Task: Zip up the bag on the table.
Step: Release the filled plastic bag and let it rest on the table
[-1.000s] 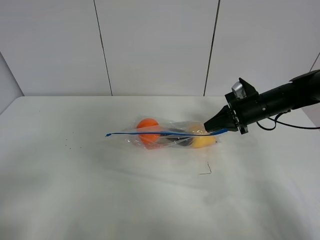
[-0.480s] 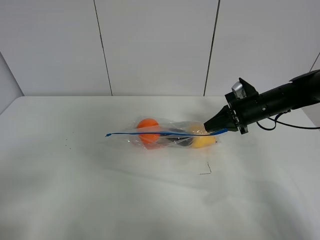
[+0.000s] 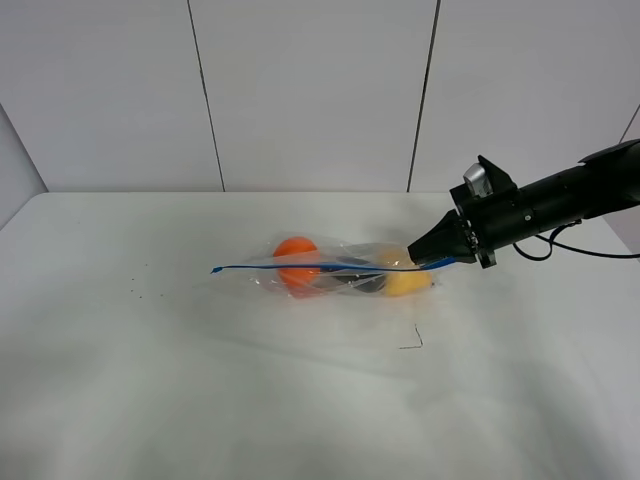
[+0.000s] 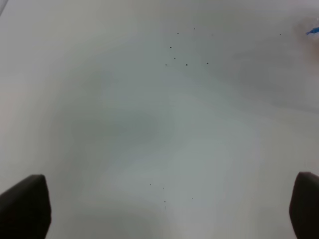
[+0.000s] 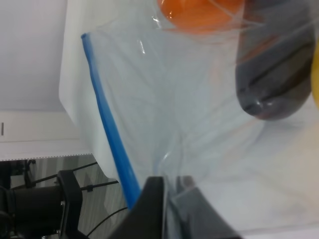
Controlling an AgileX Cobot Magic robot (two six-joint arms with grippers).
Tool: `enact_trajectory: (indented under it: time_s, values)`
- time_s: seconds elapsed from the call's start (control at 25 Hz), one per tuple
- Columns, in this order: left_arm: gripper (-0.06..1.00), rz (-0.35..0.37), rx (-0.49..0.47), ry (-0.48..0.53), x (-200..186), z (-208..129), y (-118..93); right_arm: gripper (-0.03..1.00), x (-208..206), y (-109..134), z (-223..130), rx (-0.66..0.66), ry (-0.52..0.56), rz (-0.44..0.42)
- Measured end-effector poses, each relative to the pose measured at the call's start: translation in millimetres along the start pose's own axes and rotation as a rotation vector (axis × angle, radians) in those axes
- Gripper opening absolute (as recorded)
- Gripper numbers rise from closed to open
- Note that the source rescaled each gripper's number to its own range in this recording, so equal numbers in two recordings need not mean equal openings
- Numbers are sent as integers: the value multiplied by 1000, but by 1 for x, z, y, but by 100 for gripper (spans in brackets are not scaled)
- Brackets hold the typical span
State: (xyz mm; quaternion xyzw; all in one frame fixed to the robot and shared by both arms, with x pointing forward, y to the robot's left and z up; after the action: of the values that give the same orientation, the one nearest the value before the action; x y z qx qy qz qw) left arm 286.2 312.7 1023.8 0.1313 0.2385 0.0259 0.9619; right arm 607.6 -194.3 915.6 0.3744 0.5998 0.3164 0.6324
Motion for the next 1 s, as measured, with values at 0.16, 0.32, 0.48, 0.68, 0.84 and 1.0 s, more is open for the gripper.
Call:
enact_trajectory:
  time_s: [0.16,0.32,0.48,0.68,0.84,1.0]
  values:
    - [100,0,0,0,0,0,0,50,0,0,0,1,-2,3]
    - [100,0,0,0,0,0,0,91,0,0,0,2,-2,3]
    - [100,0,0,0,0,0,0,99,0,1,0,14,-3,4]
    - [100,0,0,0,0,0,0,100,0,0,0,34,0,-1]
    - [100,0,0,0,0,0,0,100,-6,5,-4,6,5,-29]
    - [100,0,0,0,0,0,0,100,-15,11,-7,0,-10,-79]
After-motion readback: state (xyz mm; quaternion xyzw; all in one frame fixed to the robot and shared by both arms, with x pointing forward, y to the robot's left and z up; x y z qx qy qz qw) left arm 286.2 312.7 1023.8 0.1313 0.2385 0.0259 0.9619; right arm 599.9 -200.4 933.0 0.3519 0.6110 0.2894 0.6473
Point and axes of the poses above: a point on each arm's last joint axis where the gripper is mounted, x pointing out along that axis toward the gripper, y along the wrist's bending axis when the last joint is at zero, z = x × y, the point moved 6 cm from there along x, pointing out along that axis toward the gripper, and after that the axes turned 14 degrees about x, right-handed, at the moved point
